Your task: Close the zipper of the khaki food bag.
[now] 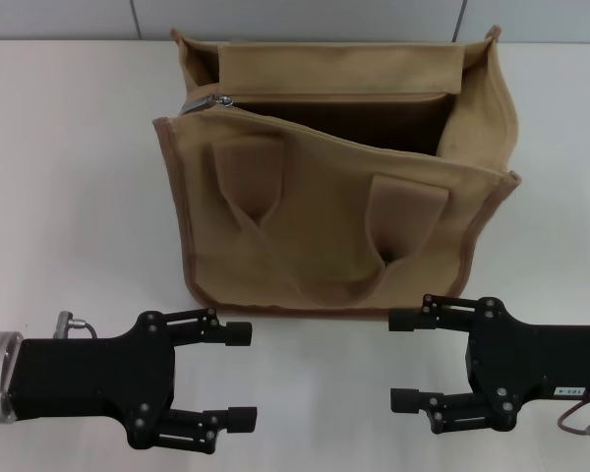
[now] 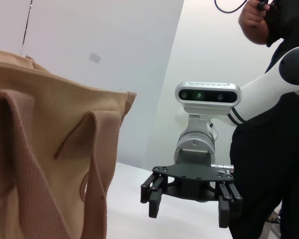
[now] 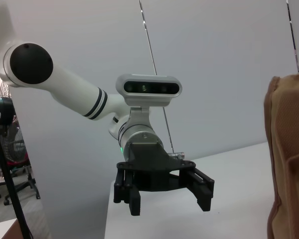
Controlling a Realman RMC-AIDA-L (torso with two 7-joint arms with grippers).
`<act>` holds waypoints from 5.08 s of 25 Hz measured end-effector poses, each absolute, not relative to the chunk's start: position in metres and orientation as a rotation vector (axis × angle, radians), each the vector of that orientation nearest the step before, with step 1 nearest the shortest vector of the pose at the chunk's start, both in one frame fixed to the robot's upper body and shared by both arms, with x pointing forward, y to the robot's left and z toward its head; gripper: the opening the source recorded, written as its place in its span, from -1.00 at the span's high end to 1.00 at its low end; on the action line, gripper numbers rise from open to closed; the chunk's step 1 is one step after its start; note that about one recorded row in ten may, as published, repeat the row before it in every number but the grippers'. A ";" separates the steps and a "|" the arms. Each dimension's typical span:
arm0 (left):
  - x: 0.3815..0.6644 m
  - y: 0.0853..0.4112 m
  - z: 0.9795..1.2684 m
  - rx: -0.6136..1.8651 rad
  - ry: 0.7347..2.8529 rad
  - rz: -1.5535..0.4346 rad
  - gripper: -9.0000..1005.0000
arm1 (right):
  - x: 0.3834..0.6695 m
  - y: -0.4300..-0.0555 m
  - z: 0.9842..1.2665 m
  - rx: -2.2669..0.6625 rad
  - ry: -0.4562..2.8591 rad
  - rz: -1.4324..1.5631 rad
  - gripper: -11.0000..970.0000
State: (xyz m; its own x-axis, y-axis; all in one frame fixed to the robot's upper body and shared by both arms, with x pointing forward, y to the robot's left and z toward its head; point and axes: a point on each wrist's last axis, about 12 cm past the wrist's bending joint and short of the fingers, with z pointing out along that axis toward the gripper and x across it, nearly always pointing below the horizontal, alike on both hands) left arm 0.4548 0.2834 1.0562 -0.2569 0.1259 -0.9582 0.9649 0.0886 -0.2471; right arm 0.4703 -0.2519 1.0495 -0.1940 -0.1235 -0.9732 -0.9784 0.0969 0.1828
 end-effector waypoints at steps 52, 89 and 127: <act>0.498 0.333 1.058 0.720 1.526 -0.638 -0.67 | 0.469 -0.256 1.049 -1.131 1.498 1.211 -0.63; 0.516 0.303 1.050 0.740 1.366 -0.325 -0.68 | 0.469 -0.256 1.049 -1.121 1.508 1.218 -0.63; 0.513 0.297 1.065 0.810 1.151 -0.220 0.96 | 0.468 -0.258 1.056 -1.079 1.454 1.236 -0.63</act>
